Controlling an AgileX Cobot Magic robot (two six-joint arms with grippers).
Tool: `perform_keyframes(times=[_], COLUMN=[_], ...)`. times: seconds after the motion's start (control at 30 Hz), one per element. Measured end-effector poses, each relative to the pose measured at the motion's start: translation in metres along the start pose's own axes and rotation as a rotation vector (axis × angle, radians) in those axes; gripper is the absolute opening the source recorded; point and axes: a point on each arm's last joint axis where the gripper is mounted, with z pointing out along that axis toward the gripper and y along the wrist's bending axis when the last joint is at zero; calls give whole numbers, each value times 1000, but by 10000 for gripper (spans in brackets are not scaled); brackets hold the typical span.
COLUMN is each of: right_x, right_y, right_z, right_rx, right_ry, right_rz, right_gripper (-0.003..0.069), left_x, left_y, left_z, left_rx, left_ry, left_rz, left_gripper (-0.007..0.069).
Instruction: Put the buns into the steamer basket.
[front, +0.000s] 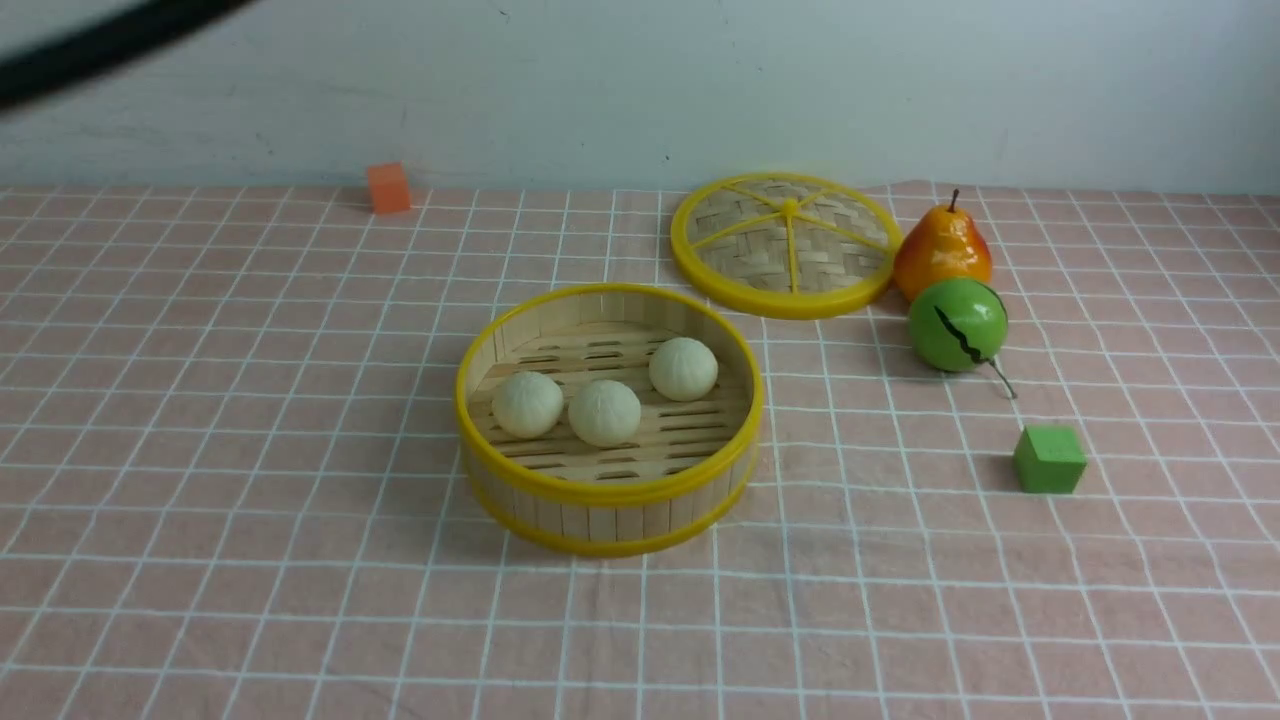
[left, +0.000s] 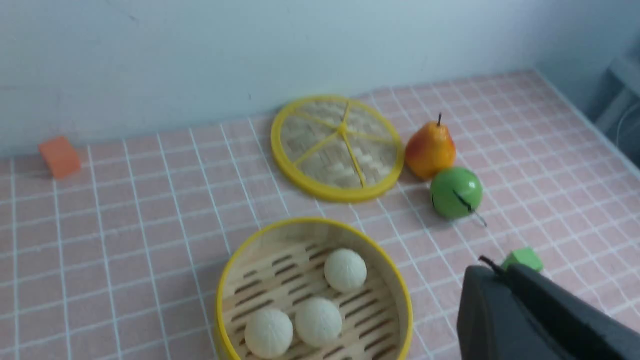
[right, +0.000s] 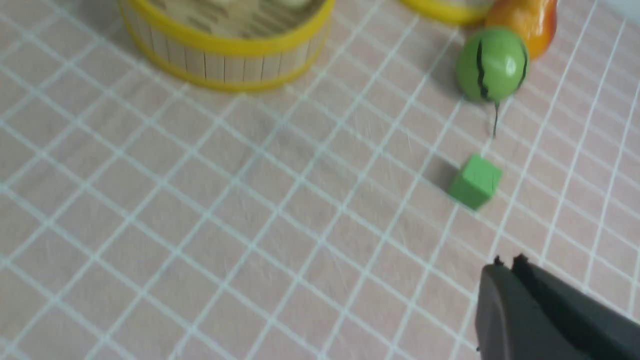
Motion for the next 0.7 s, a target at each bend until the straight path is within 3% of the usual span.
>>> perform_keyframes(times=[0.03,0.07,0.1,0.13,0.17,0.2,0.27,0.47,0.7], right_x=[22,30,52,50,77,78,103,128,141], right_y=[4,6,10,10,16,16,21,27,29], right_z=[5,10,18,16,29,29,40,50,57], right_rx=[0,-2,-12,-12,-30,-33,-56,-89,-86], right_ry=[-148,-144,-247,-275,-355,-381,-478,-559,-490], right_rz=[52,51,105,112,157,165,203,242,242], right_gripper=[-19,-19,-19,-19,-19,-19,-18,-15,-8], left_x=[24,24,50,54,87,90,133,199,242], left_y=[5,4,9,10,15,16,23,33,39], left_z=[-11,-18,-28,-25,-36,-36,-46,-59,-72], left_rx=[-4,-2,-5,-7,-11,-11,-21,-30,-24], left_ry=[-84,-123,-175,-171,-215,-217,-206,-190,-242], left_rz=[-2,0,-2,-2,-5,-5,-2,3,5], left_gripper=[13,13,10,10,7,6,1,0,2])
